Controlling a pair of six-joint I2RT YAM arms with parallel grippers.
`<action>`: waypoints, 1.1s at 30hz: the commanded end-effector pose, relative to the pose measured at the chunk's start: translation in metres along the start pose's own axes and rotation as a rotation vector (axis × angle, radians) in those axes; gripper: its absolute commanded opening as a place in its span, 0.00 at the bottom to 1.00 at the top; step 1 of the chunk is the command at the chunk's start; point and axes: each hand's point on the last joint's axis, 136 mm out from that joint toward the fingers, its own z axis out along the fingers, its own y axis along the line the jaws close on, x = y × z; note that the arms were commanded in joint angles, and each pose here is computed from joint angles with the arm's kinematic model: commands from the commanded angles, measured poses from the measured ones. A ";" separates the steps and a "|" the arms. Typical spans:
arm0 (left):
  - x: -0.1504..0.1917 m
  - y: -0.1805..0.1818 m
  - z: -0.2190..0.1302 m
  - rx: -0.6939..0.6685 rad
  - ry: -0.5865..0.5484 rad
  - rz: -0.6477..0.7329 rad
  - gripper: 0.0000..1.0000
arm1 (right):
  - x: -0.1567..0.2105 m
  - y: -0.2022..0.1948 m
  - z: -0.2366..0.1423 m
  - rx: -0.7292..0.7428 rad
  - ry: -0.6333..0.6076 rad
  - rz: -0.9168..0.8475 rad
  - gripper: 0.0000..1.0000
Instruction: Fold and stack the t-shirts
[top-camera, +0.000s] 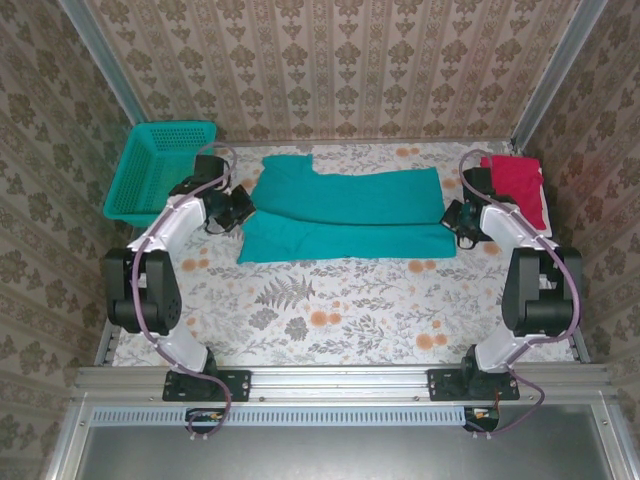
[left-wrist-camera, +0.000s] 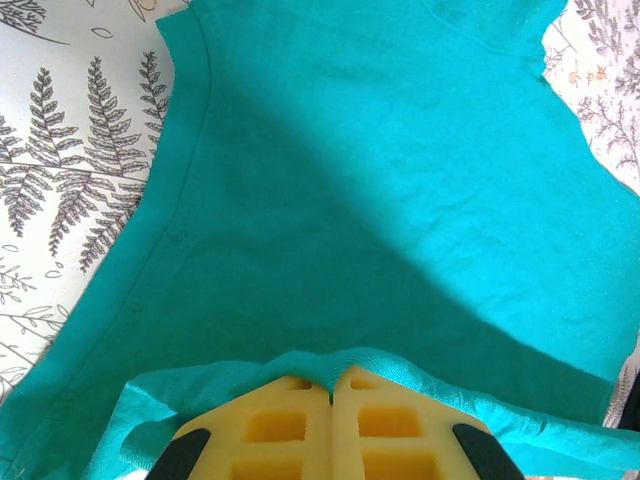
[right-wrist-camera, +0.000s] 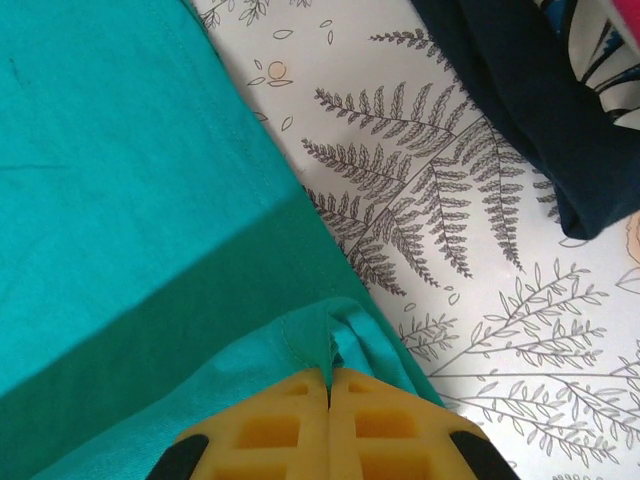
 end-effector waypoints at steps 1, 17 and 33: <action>-0.012 -0.006 0.001 0.014 -0.011 0.027 0.00 | -0.015 -0.001 0.002 0.021 -0.033 -0.015 0.00; 0.000 0.010 0.027 -0.006 0.057 0.008 0.08 | -0.010 0.003 0.027 0.011 0.016 -0.028 0.16; 0.043 -0.005 0.056 0.088 0.037 -0.006 0.97 | 0.055 0.088 0.011 -0.228 -0.005 -0.248 0.82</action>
